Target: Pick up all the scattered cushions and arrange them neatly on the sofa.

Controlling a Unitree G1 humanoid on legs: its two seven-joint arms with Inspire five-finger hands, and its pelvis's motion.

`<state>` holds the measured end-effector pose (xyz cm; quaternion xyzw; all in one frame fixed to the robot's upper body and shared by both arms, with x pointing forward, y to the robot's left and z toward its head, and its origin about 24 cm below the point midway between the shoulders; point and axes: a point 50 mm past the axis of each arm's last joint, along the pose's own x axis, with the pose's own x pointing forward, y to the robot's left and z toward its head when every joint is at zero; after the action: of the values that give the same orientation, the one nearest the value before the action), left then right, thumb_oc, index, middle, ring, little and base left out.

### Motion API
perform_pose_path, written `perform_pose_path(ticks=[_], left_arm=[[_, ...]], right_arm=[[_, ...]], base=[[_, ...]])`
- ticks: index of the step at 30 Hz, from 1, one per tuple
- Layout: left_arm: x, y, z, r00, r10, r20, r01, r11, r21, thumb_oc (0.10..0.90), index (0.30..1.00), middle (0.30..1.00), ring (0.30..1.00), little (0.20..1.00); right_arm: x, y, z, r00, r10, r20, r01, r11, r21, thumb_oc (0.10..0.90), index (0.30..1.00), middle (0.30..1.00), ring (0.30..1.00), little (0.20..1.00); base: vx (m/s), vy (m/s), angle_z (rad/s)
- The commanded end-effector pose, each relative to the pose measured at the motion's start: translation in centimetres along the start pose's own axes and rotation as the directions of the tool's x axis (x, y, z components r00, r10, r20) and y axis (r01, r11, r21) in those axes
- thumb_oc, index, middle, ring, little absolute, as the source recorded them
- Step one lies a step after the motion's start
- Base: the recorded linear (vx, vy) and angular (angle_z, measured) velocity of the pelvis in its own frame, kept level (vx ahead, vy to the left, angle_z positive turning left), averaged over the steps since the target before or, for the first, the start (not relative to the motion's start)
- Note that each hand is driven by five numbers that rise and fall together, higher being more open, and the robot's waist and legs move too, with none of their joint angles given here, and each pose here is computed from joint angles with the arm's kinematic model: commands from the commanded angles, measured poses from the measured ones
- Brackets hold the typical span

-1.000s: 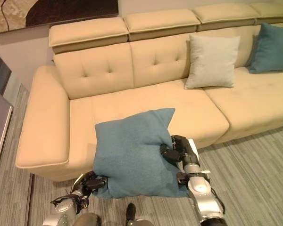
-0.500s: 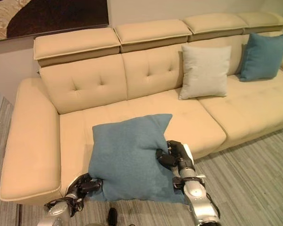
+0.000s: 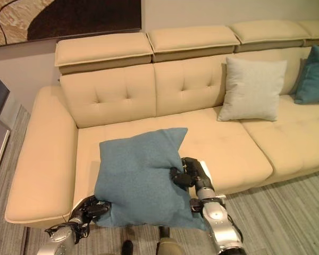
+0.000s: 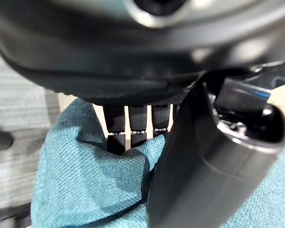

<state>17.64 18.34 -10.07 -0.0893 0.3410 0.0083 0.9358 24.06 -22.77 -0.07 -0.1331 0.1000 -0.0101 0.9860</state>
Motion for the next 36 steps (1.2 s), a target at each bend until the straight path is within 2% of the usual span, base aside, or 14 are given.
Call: perform_pose_path(ticks=[1, 16, 28, 36], left_arm=[[0.8, -5.5, 7.5, 0.906, -0.208, 0.368, 0.232, 0.972, -0.022, 0.400, 0.300, 0.300, 0.300, 0.300], [1.3, -6.8, 7.5, 0.904, -0.262, 0.337, 0.268, 0.963, 0.030, 0.400, 0.300, 0.300, 0.300, 0.300], [0.4, -4.4, 8.4, 0.902, -0.202, 0.382, 0.210, 0.977, 0.021, 0.400, 0.300, 0.300, 0.300, 0.300], [0.5, -4.0, 7.7, 0.915, -0.172, 0.366, 0.187, 0.982, -0.008, 0.400, 0.300, 0.300, 0.300, 0.300]], right_arm=[[0.9, 0.2, 5.3, 0.963, 0.032, 0.267, -0.028, 0.999, -0.019, 0.400, 0.300, 0.300, 0.300, 0.300], [-0.1, -2.3, 3.9, 0.974, -0.066, 0.217, 0.066, 0.998, 0.003, 0.400, 0.300, 0.300, 0.300, 0.300], [0.4, -0.4, 4.1, 0.975, -0.021, 0.220, 0.013, 0.999, 0.036, 0.400, 0.300, 0.300, 0.300, 0.300], [0.4, -0.3, 3.8, 0.978, -0.021, 0.208, 0.014, 0.999, 0.037, 0.400, 0.300, 0.300, 0.300, 0.300]], base=[[0.12, -0.234, 0.34], [0.09, -0.094, 0.34], [0.11, 0.124, -0.19], [0.07, -0.042, 0.21]])
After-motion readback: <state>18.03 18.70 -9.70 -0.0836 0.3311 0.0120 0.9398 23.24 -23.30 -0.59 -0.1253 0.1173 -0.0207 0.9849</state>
